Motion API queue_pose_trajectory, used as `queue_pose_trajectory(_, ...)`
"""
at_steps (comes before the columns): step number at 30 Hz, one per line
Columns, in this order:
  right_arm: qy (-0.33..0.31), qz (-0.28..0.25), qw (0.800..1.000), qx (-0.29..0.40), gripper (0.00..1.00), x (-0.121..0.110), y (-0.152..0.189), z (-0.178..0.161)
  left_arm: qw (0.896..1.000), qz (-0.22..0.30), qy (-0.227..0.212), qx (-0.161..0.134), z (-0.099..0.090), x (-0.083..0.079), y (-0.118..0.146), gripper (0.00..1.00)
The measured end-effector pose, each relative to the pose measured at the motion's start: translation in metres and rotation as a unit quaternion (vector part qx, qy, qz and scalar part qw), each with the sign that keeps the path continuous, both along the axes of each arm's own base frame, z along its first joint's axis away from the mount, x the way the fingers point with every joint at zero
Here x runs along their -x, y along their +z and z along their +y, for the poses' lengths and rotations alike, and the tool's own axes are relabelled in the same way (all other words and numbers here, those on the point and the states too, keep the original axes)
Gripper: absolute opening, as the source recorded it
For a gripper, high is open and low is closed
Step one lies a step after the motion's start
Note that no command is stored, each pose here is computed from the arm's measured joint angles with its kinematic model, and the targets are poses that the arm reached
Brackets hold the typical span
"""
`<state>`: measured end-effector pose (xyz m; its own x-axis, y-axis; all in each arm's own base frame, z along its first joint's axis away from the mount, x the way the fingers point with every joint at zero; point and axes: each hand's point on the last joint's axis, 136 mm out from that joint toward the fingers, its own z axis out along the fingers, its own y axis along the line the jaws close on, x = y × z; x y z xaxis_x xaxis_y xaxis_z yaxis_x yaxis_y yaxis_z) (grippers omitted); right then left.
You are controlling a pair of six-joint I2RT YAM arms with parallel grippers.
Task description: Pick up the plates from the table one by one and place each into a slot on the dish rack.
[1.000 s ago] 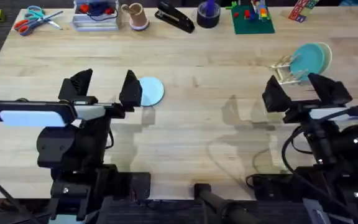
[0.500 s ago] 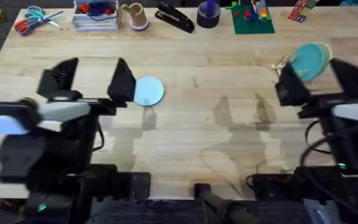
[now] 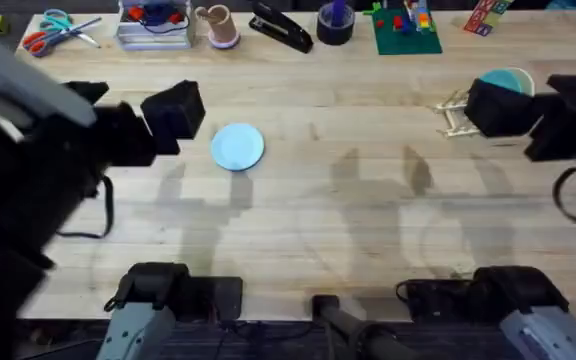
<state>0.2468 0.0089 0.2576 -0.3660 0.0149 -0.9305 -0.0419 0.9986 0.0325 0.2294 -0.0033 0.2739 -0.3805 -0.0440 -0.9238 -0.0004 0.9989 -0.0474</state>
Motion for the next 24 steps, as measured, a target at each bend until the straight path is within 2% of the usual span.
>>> queue_pose_trajectory(6,0.002,0.125,0.992,0.000,0.994,-0.013,-0.006,0.001,0.994,0.113,-0.010,0.005,-0.004,-0.009,-0.002,0.992)
queue_pose_trajectory(13,0.002,0.256,0.967,-0.001,0.994,-0.027,-0.027,0.001,0.976,0.213,-0.030,0.020,-0.013,-0.023,-0.019,0.993)
queue_pose_trajectory(19,0.003,0.297,0.955,-0.002,0.994,-0.039,-0.042,0.001,0.961,0.271,-0.049,0.037,-0.021,-0.031,-0.038,0.992)
queue_pose_trajectory(24,0.003,0.301,0.954,-0.002,0.995,-0.040,-0.044,0.001,0.952,0.298,-0.054,0.044,-0.024,-0.036,-0.051,0.993)
